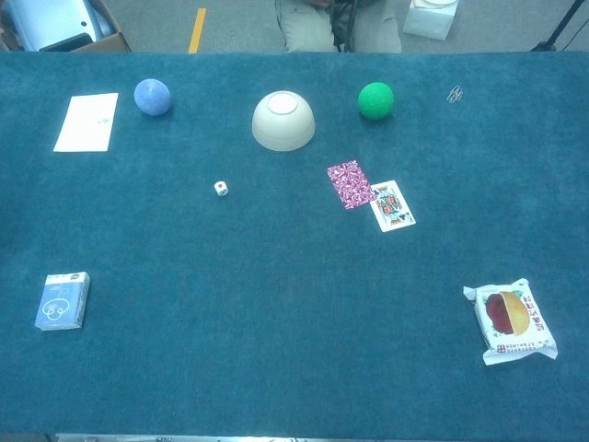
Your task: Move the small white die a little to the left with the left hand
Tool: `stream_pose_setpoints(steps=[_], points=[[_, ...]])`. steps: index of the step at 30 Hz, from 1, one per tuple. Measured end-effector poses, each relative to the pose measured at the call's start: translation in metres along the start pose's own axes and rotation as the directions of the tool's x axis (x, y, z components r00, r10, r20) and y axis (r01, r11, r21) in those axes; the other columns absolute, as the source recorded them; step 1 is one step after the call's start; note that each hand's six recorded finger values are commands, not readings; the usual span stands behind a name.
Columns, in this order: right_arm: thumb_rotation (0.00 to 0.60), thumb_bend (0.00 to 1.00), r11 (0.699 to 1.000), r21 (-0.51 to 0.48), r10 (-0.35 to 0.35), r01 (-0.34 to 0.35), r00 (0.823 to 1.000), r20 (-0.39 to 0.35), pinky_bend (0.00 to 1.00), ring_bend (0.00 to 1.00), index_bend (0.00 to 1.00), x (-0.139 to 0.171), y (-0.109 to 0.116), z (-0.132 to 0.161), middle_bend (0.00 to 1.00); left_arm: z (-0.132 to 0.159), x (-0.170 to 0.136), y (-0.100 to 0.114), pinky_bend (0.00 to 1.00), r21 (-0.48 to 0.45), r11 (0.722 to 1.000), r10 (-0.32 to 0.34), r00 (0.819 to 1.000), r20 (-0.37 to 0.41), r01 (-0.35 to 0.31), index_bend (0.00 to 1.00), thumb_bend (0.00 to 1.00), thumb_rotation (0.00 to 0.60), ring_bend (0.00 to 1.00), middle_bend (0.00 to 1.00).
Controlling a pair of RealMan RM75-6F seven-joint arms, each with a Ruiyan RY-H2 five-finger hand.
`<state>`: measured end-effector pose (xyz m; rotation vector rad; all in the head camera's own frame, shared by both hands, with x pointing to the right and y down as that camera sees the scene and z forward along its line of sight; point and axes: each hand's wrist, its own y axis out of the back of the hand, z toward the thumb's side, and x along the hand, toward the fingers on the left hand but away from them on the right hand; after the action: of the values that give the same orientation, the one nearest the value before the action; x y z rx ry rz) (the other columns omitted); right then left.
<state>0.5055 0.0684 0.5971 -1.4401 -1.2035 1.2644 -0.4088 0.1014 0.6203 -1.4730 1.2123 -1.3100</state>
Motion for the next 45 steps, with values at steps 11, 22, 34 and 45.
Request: stream_pose_setpoints(steps=[11,22,34,45], points=[[0.600,0.30,1.000,-0.002,-0.004,0.004,1.000,-0.004,0.23,0.11,0.31,0.000,0.001,0.002,0.22,0.004,0.006,0.002,0.08,0.004,1.000,-0.008,0.999,0.032,0.007,0.04,0.58,0.600,0.10,0.22],[0.600,0.30,1.000,-0.014,0.006,-0.007,1.000,-0.023,0.23,0.11,0.31,-0.007,0.001,0.006,0.22,0.039,0.032,0.005,0.48,0.051,0.997,-0.073,0.977,0.202,0.064,0.04,0.58,0.600,0.50,0.56],[0.600,0.30,1.000,-0.002,0.020,-0.020,0.999,-0.025,0.23,0.11,0.31,-0.012,-0.001,0.009,0.22,0.107,0.070,-0.015,0.90,0.185,0.965,-0.250,0.872,0.420,0.187,0.04,0.67,0.600,0.88,0.94],[0.600,0.30,1.000,0.004,0.026,-0.026,0.999,-0.028,0.23,0.11,0.31,-0.016,-0.002,0.011,0.22,0.150,0.092,-0.052,1.00,0.319,0.895,-0.436,0.762,0.479,0.311,0.04,1.00,0.600,1.00,1.00]])
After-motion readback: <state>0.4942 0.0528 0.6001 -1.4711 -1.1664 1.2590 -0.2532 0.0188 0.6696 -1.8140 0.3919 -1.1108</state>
